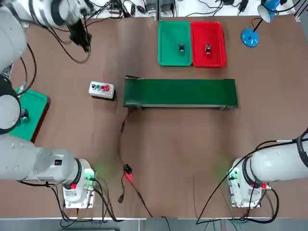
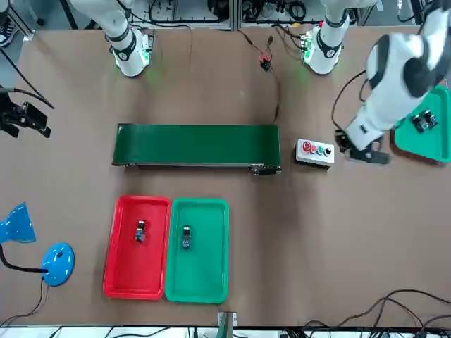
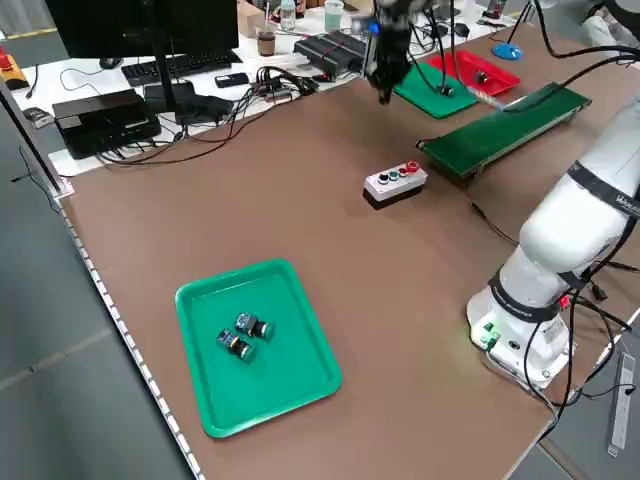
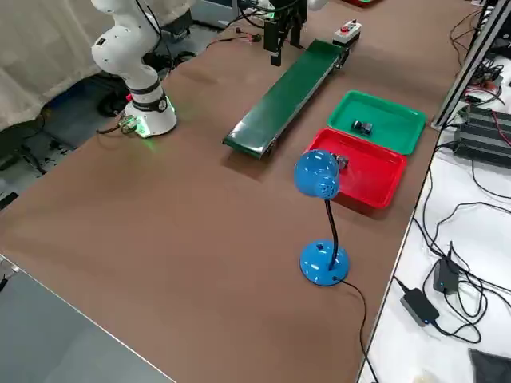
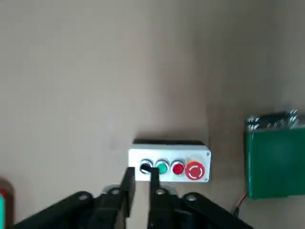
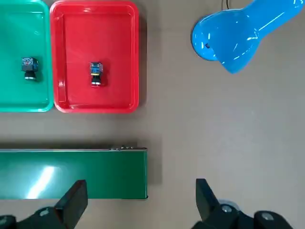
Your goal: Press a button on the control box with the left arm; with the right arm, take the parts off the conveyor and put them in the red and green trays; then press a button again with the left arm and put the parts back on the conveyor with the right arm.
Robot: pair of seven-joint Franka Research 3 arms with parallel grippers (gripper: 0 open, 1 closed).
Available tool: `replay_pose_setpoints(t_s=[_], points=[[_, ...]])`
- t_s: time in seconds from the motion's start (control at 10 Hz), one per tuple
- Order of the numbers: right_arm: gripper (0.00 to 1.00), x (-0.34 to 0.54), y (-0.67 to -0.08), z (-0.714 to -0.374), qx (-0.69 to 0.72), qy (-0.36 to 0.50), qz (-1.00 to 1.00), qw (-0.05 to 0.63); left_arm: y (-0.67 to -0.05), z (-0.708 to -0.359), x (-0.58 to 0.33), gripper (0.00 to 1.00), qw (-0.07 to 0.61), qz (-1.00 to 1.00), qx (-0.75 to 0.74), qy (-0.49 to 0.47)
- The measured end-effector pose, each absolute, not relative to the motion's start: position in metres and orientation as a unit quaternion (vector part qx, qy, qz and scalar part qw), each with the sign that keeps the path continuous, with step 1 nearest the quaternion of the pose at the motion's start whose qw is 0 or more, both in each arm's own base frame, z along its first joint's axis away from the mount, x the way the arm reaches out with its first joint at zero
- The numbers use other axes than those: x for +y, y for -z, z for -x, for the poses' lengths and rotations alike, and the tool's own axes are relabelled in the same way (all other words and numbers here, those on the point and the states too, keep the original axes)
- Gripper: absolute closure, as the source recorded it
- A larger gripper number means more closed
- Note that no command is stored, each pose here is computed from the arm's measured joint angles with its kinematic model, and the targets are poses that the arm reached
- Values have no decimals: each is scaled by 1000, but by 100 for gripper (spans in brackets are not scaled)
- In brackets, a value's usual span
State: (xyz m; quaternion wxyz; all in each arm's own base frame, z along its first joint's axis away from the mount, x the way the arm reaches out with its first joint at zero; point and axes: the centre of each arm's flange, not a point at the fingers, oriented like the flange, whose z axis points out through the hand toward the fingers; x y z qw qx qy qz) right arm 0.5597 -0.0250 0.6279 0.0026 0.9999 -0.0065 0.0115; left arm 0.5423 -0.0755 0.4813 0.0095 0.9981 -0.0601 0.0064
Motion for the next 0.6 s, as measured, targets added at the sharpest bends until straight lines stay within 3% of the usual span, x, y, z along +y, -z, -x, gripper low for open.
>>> replay_pose_setpoints(t_s=[0.5,0.6], points=[[0,-22,-628,-560,-3,-11,-1000,2,-639,-548,-30,2,12,-999,-26,-37],[0,-21,-628,-560,-3,-12,-1000,2,-658,-544,-29,0,12,-999,-26,-36]])
